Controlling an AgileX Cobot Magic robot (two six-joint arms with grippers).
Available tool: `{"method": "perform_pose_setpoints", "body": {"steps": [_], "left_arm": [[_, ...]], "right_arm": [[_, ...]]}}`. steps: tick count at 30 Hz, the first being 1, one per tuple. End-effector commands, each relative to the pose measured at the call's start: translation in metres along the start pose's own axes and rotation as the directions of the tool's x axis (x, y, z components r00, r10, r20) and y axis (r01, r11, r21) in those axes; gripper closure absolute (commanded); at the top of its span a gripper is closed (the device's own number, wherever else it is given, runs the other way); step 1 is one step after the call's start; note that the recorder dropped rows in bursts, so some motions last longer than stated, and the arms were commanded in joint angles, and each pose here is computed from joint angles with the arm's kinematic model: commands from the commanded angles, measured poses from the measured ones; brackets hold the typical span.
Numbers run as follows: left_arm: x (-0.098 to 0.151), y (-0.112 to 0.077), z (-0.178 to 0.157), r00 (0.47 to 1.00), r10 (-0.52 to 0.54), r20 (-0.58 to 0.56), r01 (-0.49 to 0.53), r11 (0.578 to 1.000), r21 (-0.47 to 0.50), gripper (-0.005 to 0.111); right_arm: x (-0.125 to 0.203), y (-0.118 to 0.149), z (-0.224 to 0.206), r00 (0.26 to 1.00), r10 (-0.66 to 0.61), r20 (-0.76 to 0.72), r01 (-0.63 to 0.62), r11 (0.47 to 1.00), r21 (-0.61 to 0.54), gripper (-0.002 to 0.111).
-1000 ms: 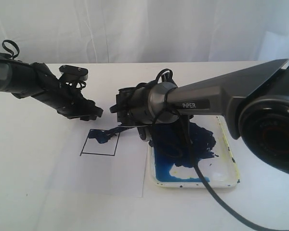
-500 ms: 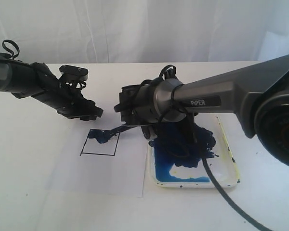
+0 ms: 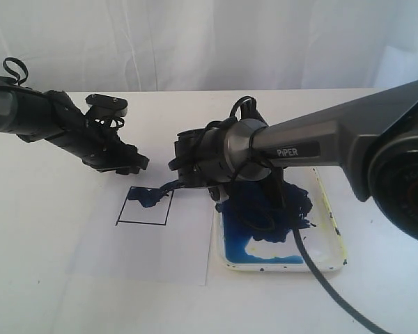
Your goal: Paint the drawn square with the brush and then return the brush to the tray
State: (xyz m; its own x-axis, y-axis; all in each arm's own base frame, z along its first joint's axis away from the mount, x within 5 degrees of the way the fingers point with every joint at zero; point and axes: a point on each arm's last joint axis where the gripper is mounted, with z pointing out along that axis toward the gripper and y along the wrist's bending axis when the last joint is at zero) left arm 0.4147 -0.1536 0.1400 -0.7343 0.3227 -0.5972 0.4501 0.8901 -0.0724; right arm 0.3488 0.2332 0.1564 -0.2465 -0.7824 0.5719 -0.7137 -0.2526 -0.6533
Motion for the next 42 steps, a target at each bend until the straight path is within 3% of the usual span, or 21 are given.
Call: {"method": "perform_pose_setpoints", "body": {"steps": [1,12,20,42], "left_arm": [[0.005,-0.001,0.001,0.999,-0.011,-0.046,0.012,1.0,0.023,0.047],[0.005,-0.001,0.001,0.999,-0.011,-0.046,0.012,1.0,0.023,0.047],[0.005,-0.001,0.001,0.999,-0.011,-0.046,0.012,1.0,0.023,0.047],[0.006,-0.001,0.001,0.999,-0.011,-0.052,0.012,1.0,0.026,0.047]], "right_arm": [[0.001,0.001,0.001,1.0,-0.011,-0.011,0.011,1.0,-0.004,0.108],[-0.001,-0.008,-0.005,0.998,-0.055,-0.023,0.057,0.992,0.112,0.108],[-0.007,-0.005,-0.014,0.992,-0.123,-0.011,0.124,0.985,0.121,0.108],[-0.002,-0.01,-0.007,0.986,-0.161,-0.041,0.165,0.975,0.145,0.108]]}}
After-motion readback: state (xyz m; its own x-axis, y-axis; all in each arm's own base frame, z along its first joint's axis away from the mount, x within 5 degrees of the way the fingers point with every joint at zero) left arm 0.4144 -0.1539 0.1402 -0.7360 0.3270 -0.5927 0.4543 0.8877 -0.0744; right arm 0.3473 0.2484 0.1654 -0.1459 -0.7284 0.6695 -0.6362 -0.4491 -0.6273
